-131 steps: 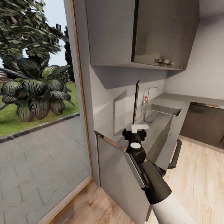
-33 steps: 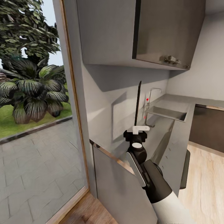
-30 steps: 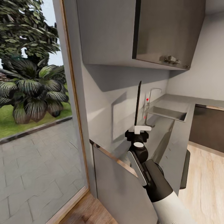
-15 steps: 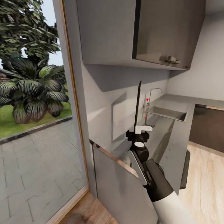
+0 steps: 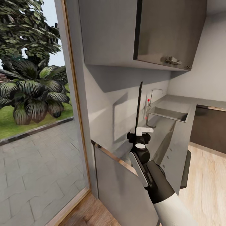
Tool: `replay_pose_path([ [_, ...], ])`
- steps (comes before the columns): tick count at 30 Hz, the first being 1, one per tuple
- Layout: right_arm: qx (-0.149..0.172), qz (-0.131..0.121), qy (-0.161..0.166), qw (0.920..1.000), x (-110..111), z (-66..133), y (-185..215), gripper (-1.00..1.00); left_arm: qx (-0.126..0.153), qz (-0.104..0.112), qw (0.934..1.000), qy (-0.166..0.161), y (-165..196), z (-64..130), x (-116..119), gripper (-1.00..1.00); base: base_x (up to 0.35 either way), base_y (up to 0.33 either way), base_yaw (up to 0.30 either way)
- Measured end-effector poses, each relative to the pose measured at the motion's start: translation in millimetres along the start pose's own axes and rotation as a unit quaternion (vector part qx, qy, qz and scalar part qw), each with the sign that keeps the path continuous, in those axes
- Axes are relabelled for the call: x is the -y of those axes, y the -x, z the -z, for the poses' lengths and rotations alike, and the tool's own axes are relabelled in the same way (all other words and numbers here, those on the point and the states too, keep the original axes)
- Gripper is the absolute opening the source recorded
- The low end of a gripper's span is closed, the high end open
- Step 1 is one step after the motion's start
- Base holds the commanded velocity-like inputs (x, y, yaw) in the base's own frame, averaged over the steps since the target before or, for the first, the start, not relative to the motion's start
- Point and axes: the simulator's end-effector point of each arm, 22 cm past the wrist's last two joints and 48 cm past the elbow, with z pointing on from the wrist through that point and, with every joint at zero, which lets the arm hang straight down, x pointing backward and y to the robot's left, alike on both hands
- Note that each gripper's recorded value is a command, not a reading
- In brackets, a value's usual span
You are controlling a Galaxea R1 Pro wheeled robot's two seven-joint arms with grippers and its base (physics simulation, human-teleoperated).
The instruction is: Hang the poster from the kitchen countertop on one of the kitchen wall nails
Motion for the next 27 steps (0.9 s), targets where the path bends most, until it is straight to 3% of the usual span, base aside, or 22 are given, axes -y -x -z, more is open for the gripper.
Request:
replay_pose_path([
  [27,0.000,0.000,0.000,1.0000,-0.1,0.0,-0.2,1.00,0.000,0.000,1.0000,0.000,0.0,0.0,0.0,1.00,0.016,0.000,0.000],
])
